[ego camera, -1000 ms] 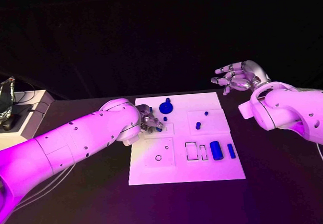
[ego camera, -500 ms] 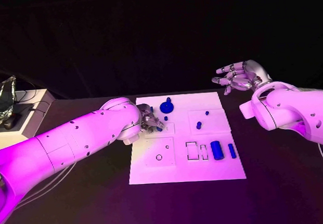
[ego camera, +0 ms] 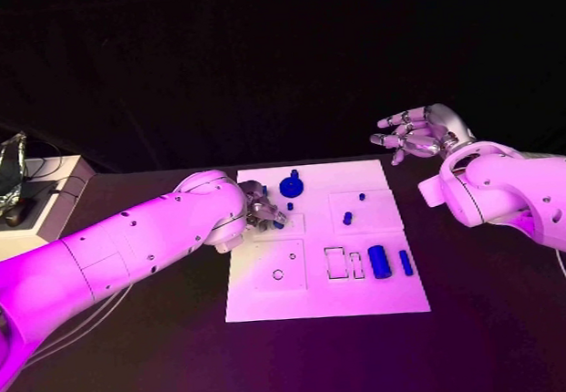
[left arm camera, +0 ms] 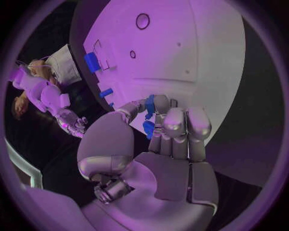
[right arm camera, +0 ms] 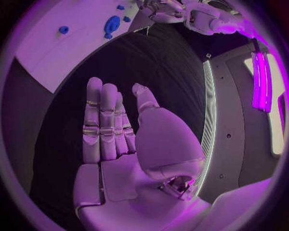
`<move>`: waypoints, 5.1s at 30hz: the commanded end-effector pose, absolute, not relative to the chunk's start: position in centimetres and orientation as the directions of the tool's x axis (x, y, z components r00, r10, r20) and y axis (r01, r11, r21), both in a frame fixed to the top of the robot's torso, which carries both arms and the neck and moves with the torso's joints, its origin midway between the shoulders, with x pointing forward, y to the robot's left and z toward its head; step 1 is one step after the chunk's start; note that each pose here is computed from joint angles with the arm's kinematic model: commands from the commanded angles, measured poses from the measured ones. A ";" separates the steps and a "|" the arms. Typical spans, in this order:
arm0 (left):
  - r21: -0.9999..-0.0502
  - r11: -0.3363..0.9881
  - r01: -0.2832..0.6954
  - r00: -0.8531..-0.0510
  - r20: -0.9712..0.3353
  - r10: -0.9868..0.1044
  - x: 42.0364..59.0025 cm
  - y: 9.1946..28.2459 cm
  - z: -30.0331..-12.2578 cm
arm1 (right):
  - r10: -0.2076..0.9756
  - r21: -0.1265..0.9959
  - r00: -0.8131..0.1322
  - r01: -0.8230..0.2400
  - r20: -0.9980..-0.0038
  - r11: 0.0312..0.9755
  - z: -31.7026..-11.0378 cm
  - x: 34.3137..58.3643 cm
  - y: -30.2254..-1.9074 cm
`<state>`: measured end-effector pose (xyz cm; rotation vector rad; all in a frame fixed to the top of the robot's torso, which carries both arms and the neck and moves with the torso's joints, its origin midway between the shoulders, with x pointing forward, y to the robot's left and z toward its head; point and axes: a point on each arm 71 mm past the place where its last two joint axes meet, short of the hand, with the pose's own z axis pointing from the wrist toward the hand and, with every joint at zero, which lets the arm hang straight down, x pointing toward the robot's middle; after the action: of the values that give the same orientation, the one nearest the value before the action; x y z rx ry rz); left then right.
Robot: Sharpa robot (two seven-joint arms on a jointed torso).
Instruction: Assemble the parts on the task board
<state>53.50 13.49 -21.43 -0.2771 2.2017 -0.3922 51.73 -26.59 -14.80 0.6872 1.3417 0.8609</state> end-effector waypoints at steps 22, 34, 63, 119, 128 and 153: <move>-0.371 0.928 -0.032 -0.563 -0.760 -0.323 53.0 13.4 -21.2 | 0.842 0.833 0.007 -0.146 -0.539 0.534 -14.8 51.8 -26.4; -0.374 0.927 -0.033 -0.552 -0.766 -0.329 53.0 13.5 -21.1 | 0.842 0.833 0.003 -0.143 -0.539 0.534 -15.1 51.8 -26.4; -0.355 0.935 -0.017 -0.583 -0.756 -0.298 52.8 13.2 -21.6 | 0.842 0.834 0.001 -0.142 -0.539 0.534 -15.1 51.8 -26.3; -0.347 0.938 0.004 -0.551 -0.783 -0.287 52.6 12.9 -21.8 | 0.843 0.834 0.000 -0.140 -0.539 0.533 -15.2 51.8 -26.4; -0.331 0.944 0.011 -0.539 -0.797 -0.273 52.7 13.0 -21.8 | 0.843 0.835 -0.001 -0.139 -0.538 0.533 -15.3 51.8 -26.4; -0.315 0.949 0.017 -0.536 -0.804 -0.257 52.6 13.1 -22.1 | 0.843 0.835 -0.003 -0.137 -0.538 0.533 -15.4 51.8 -26.4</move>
<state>52.72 13.04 -21.77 -0.1840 2.1055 -0.3630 51.82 -26.53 -15.40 0.6915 1.3539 0.8576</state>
